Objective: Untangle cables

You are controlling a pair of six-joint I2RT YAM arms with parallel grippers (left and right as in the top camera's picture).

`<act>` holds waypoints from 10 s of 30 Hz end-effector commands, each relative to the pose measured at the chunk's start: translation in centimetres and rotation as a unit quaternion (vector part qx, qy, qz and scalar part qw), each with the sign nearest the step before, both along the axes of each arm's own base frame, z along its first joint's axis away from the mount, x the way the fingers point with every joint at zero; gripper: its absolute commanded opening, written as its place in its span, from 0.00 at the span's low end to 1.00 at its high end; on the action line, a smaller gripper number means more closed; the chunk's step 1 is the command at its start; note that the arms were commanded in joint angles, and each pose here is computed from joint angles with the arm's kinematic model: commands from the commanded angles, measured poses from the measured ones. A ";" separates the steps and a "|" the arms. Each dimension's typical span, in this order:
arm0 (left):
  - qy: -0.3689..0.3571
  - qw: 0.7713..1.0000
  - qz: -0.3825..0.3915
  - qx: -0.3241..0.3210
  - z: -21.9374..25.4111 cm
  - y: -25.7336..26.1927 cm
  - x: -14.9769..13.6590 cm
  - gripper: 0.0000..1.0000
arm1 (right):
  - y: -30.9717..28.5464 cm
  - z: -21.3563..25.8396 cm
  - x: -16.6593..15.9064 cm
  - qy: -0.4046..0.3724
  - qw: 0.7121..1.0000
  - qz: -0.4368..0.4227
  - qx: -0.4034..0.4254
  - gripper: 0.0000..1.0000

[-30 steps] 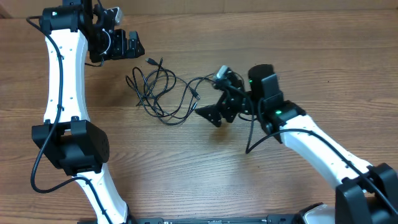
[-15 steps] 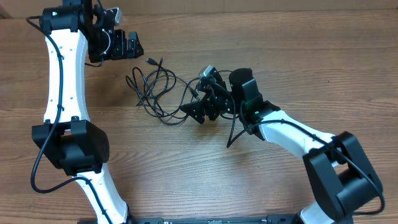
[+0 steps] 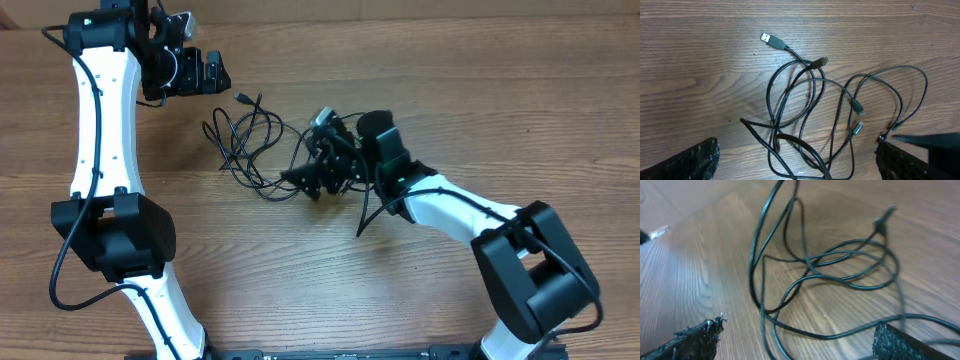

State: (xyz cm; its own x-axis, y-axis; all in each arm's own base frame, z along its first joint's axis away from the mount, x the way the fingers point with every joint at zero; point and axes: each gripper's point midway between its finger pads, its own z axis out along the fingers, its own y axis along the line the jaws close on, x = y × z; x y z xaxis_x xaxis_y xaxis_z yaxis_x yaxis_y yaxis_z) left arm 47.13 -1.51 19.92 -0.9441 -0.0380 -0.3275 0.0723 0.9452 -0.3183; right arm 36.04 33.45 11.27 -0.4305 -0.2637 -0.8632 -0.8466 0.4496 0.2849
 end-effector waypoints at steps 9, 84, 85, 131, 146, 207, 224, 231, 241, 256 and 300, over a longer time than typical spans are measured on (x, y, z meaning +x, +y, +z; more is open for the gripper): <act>-0.027 1.000 -0.001 0.005 2.1 -0.2 -0.1 1.00 | 4.7 -0.5 -1.0 -0.062 0.998 0.023 0.004 0.99; -0.027 1.000 -0.001 0.005 2.1 -0.2 -0.1 1.00 | -7.7 23.7 2.3 -0.185 0.967 -0.123 0.126 0.04; -0.027 1.000 -0.001 0.005 2.1 -0.2 -0.1 1.00 | -8.2 24.6 2.0 -0.194 0.964 -0.125 0.131 0.04; -0.006 0.987 0.045 -0.157 4.4 -4.5 0.3 1.00 | -11.6 35.9 0.4 -0.292 0.931 -0.149 0.160 0.04; 0.055 0.943 -0.152 -0.290 7.4 -19.7 -6.2 1.00 | -14.6 35.4 2.9 -0.289 0.922 -0.211 0.146 0.04; 0.030 0.988 0.146 0.036 1.1 -7.0 -0.8 1.00 | -27.2 41.7 3.6 -0.237 0.870 -0.286 0.324 0.04; 0.039 0.986 0.163 0.024 1.1 -5.1 -0.7 1.00 | -29.0 41.4 3.5 -0.230 0.872 -0.292 0.320 0.04; 0.035 0.996 0.084 -0.015 1.5 -7.4 -1.1 1.00 | -28.9 40.8 3.8 -0.214 0.876 -0.295 0.316 0.04; -0.033 0.966 -0.201 -0.156 4.8 -16.1 -3.9 1.00 | -28.4 39.4 4.1 -0.183 0.889 -0.289 0.306 0.04; -0.104 0.914 -0.359 -0.160 6.2 -26.9 -7.1 0.99 | -26.5 36.1 4.7 -0.106 0.912 -0.270 0.291 0.04; -0.100 0.880 -0.460 -0.058 1.5 -32.7 -11.1 0.93 | -23.2 37.1 3.5 -0.118 0.922 -0.215 0.299 0.04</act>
